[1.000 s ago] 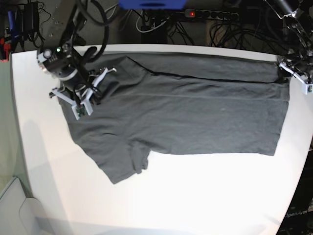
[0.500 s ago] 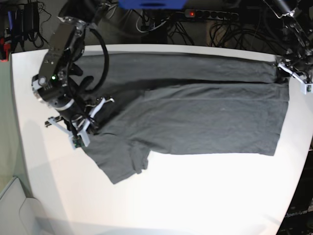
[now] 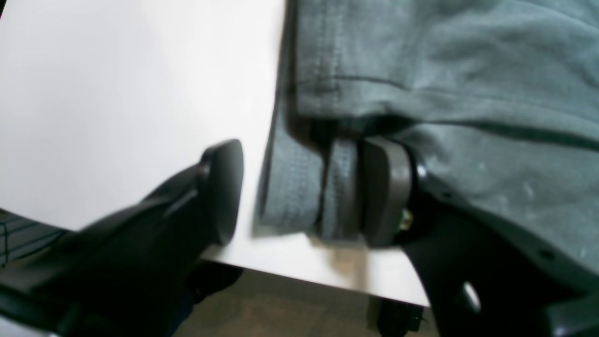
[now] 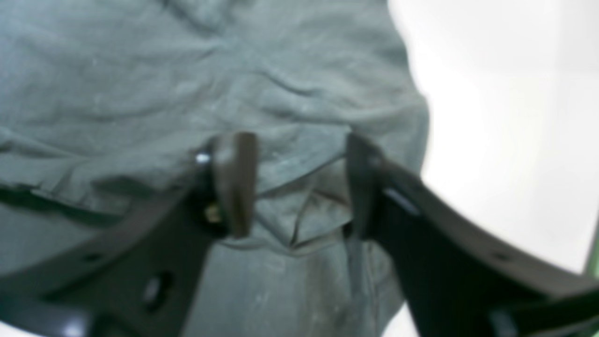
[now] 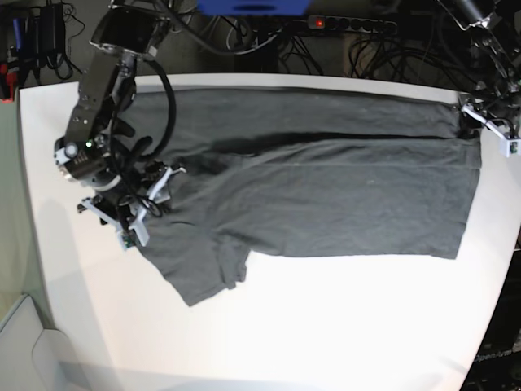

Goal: Layout the t-shirt on the table in an organized manner, then fold the t-shirt properly
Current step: 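Pull the sleeve with the right gripper toward the hem, left gripper repositioning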

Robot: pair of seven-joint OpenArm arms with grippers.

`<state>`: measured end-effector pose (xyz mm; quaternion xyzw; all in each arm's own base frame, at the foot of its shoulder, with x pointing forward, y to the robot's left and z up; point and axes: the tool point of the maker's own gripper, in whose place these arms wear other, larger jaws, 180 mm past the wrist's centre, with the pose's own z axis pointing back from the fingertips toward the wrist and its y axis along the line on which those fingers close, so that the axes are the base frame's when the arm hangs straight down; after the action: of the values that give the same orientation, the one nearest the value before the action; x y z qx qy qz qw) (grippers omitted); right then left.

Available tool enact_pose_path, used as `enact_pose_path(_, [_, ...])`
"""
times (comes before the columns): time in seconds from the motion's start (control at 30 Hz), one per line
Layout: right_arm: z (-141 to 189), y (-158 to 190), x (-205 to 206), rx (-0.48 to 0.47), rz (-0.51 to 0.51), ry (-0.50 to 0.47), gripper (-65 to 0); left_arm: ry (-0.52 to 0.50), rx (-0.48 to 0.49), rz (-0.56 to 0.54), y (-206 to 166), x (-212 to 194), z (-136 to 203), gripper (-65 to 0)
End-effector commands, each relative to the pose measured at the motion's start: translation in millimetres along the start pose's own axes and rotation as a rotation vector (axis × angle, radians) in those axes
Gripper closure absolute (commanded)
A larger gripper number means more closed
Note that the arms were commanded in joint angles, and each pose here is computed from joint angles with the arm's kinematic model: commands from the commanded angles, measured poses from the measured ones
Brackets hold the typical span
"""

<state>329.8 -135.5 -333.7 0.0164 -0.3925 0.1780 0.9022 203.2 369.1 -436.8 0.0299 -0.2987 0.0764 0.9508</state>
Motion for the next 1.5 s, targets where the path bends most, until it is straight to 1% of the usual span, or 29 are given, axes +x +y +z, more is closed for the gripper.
enact_pose_path(0.0, [7,-4,21,-0.013,0.01,-0.074,-36.9,0.161,0.003,-0.039,-4,-36,-2,-38.4])
enact_pose_path(0.07, [13,-6,30,-0.03,0.019,-0.101,-39.8,0.159,0.001,-0.037,-4,-36,-2,-38.5])
enact_pose_path(0.2, [18,-8,35,-0.044,0.028,-0.112,-39.9,0.155,0.003,-0.036,-3,-34,-1,-38.5])
enact_pose_path(0.3, [17,-7,29,-0.038,0.025,-0.098,-39.9,0.144,0.009,-0.042,-1,-29,0,-38.5])
enact_pose_path(0.37, [17,-6,21,-0.035,0.028,-0.077,-39.9,0.115,0.027,-0.05,2,-20,5,-38.5])
enact_pose_path(0.5, [17,-4,14,-0.031,0.031,-0.062,-39.9,0.043,0.09,-0.029,18,-1,22,-38.8])
enact_pose_path(0.53, [17,-4,13,-0.032,0.032,-0.06,-39.9,0.031,0.099,-0.022,19,1,25,-40.3])
enact_pose_path(0.6, [17,-4,13,-0.031,0.031,-0.059,-39.9,0.027,0.123,-0.027,24,6,32,-45.5])
enact_pose_path(0.73, [17,-4,10,-0.03,0.031,-0.054,-40.2,0.025,0.148,-0.051,27,14,41,-59.6])
enact_pose_path(0.8, [17,-4,10,-0.03,0.031,-0.054,-40.2,0.016,0.153,-0.057,27,17,43,-65.0])
enact_pose_path(0.9, [17,-4,12,-0.031,0.031,-0.057,-40.3,0.011,0.153,-0.056,27,18,43,-65.0])
enact_pose_path(1.03, [17,-6,18,-0.035,0.036,-0.071,-40.3,-0.012,0.156,-0.053,28,30,43,-65.0])
enact_pose_path(1.1, [15,-13,24,-0.045,0.046,-0.076,-40.3,-0.025,0.16,-0.055,29,37,44,-65.0])
enact_pose_path(1.17, [4,-20,26,-0.036,0.046,-0.061,-40.3,-0.056,0.168,-0.063,29,49,47,-65.0])
enact_pose_path(1.37, [-38,-60,28,-0.012,0.03,0.03,-40.3,-0.148,0.173,-0.056,25,90,48,-65.0])
enact_pose_path(1.47, [-56,-79,36,0.005,0.008,0.039,-40.1,-0.208,0.164,-0.046,21,118,48,-65.0])
